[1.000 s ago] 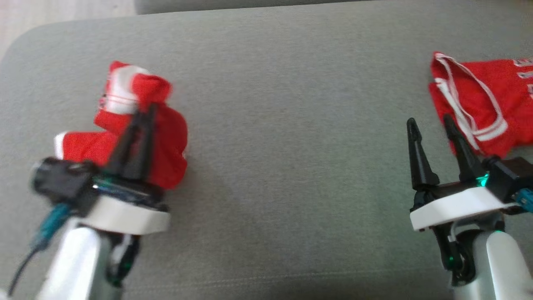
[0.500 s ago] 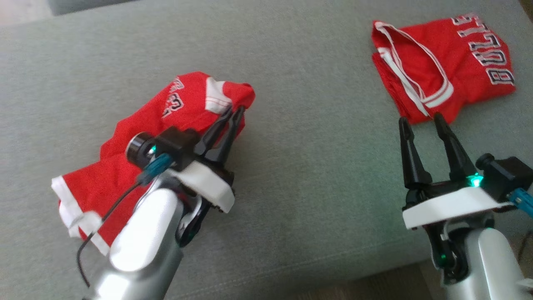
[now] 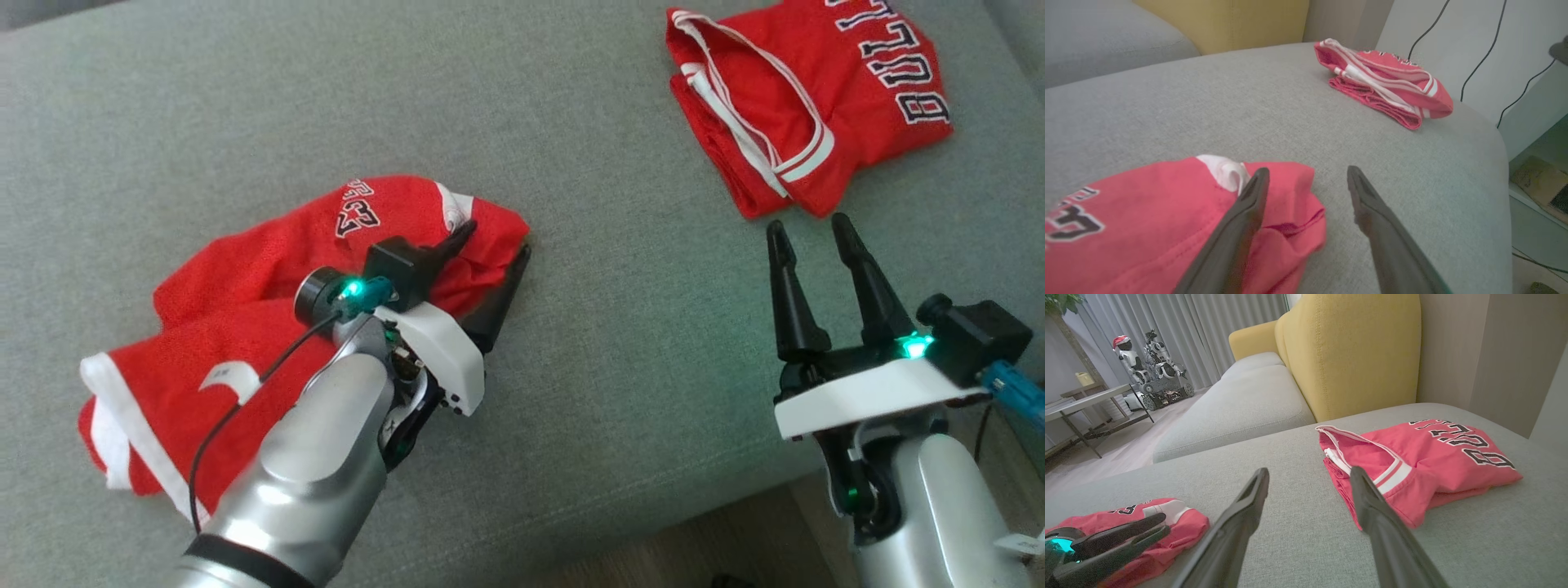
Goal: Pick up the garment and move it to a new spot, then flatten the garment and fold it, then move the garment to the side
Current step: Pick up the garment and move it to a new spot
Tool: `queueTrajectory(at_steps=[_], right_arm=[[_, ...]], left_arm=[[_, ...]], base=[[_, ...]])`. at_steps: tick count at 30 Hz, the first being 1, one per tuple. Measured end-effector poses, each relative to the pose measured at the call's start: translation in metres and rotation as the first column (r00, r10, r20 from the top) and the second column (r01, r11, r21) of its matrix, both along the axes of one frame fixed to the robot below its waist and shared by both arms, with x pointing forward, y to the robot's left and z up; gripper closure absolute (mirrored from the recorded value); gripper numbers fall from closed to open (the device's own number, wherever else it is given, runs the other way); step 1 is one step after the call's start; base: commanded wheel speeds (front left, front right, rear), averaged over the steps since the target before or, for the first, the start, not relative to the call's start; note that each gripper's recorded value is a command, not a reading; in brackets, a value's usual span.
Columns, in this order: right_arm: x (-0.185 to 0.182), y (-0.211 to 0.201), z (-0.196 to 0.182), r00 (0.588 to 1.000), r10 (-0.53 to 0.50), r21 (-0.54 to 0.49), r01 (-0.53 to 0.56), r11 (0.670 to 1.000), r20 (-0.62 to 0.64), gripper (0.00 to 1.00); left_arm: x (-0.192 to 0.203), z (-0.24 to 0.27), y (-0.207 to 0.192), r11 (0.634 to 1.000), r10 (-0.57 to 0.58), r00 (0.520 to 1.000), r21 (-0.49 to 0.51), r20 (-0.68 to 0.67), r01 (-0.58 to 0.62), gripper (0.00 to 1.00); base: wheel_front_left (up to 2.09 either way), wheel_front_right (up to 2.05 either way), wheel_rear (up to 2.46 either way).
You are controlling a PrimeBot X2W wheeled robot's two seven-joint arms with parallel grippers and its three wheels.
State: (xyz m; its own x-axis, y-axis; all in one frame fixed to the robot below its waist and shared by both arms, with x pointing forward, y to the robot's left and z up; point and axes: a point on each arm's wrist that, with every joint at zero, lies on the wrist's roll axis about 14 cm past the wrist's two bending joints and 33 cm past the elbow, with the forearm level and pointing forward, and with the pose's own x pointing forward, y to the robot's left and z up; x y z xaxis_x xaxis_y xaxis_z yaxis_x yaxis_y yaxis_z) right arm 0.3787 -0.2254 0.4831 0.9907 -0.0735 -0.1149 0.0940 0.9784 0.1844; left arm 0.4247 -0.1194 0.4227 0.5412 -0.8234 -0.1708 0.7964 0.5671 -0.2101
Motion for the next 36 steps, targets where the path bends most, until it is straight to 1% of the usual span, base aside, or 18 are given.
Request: queueTrajectory(at_steps=[3,5,8,11,14,16,17,18,24,28,32,33,34,36], right_arm=[[-0.001,-0.001,0.005,1.0,-0.005,0.002,0.004,1.0,0.02,0.0],[-0.001,0.0,0.01,0.999,0.001,-0.003,-0.001,1.0,0.034,0.0],[0.001,0.004,0.014,0.999,0.017,-0.011,-0.016,1.0,0.046,0.0],[0.004,0.011,0.017,0.998,0.041,-0.021,-0.04,0.999,0.046,0.0],[0.01,0.02,0.025,0.995,0.073,-0.028,-0.071,0.997,0.064,0.0],[0.013,0.026,0.029,0.993,0.091,-0.037,-0.089,0.995,0.071,0.0],[0.014,0.028,0.03,0.993,0.097,-0.038,-0.095,0.995,0.074,0.0],[0.014,0.032,0.03,0.991,0.11,-0.036,-0.108,0.993,0.072,0.0],[0.017,0.048,0.031,0.985,0.157,-0.038,-0.155,0.987,0.066,0.0],[0.02,0.053,0.034,0.982,0.174,-0.044,-0.171,0.984,0.068,0.0],[0.018,0.057,0.037,0.98,0.187,-0.051,-0.184,0.982,0.069,0.0],[0.018,0.057,0.037,0.98,0.187,-0.051,-0.184,0.982,0.069,0.0],[0.017,0.058,0.037,0.979,0.19,-0.051,-0.186,0.981,0.068,0.0],[0.013,0.059,0.036,0.979,0.193,-0.056,-0.189,0.98,0.062,0.0]], left_arm=[[0.002,0.014,0.002,1.0,0.016,0.999,-0.026,0.039,-0.015,0.0],[0.007,0.03,0.005,0.998,0.048,0.996,-0.05,0.076,-0.044,0.0],[0.019,0.054,0.022,0.988,0.135,0.982,-0.093,0.131,-0.123,0.0],[0.031,0.071,0.054,0.968,0.24,0.955,-0.112,0.176,-0.222,0.0],[0.039,0.078,0.098,0.936,0.35,0.913,-0.107,0.212,-0.334,0.0],[0.04,0.077,0.126,0.914,0.406,0.882,-0.083,0.238,-0.398,0.0],[0.039,0.077,0.139,0.9,0.435,0.867,-0.079,0.242,-0.429,0.0],[0.036,0.077,0.161,0.875,0.481,0.841,-0.074,0.247,-0.479,0.0],[0.029,0.097,0.224,0.791,0.605,0.744,-0.113,0.282,-0.601,0.0],[0.016,0.096,0.256,0.741,0.661,0.694,-0.106,0.285,-0.663,0.0],[-0.003,0.09,0.28,0.702,0.702,0.663,-0.098,0.26,-0.706,0.0],[-0.003,0.09,0.28,0.702,0.702,0.663,-0.098,0.26,-0.706,0.0],[-0.007,0.091,0.284,0.693,0.711,0.655,-0.099,0.258,-0.714,0.0],[-0.016,0.093,0.287,0.692,0.712,0.653,-0.101,0.258,-0.715,0.0]], base=[[0.0,0.0,0.0],[0.0,0.0,0.0],[0.0,0.0,0.0],[0.0,0.0,0.0],[0.0,0.0,0.0],[0.0,0.0,0.0],[0.0,0.0,0.0],[0.0,0.0,0.0],[0.0,0.0,0.0],[0.0,0.0,0.0],[0.0,0.0,0.0],[0.0,0.0,0.0],[0.0,0.0,0.0],[0.0,0.0,0.0]])
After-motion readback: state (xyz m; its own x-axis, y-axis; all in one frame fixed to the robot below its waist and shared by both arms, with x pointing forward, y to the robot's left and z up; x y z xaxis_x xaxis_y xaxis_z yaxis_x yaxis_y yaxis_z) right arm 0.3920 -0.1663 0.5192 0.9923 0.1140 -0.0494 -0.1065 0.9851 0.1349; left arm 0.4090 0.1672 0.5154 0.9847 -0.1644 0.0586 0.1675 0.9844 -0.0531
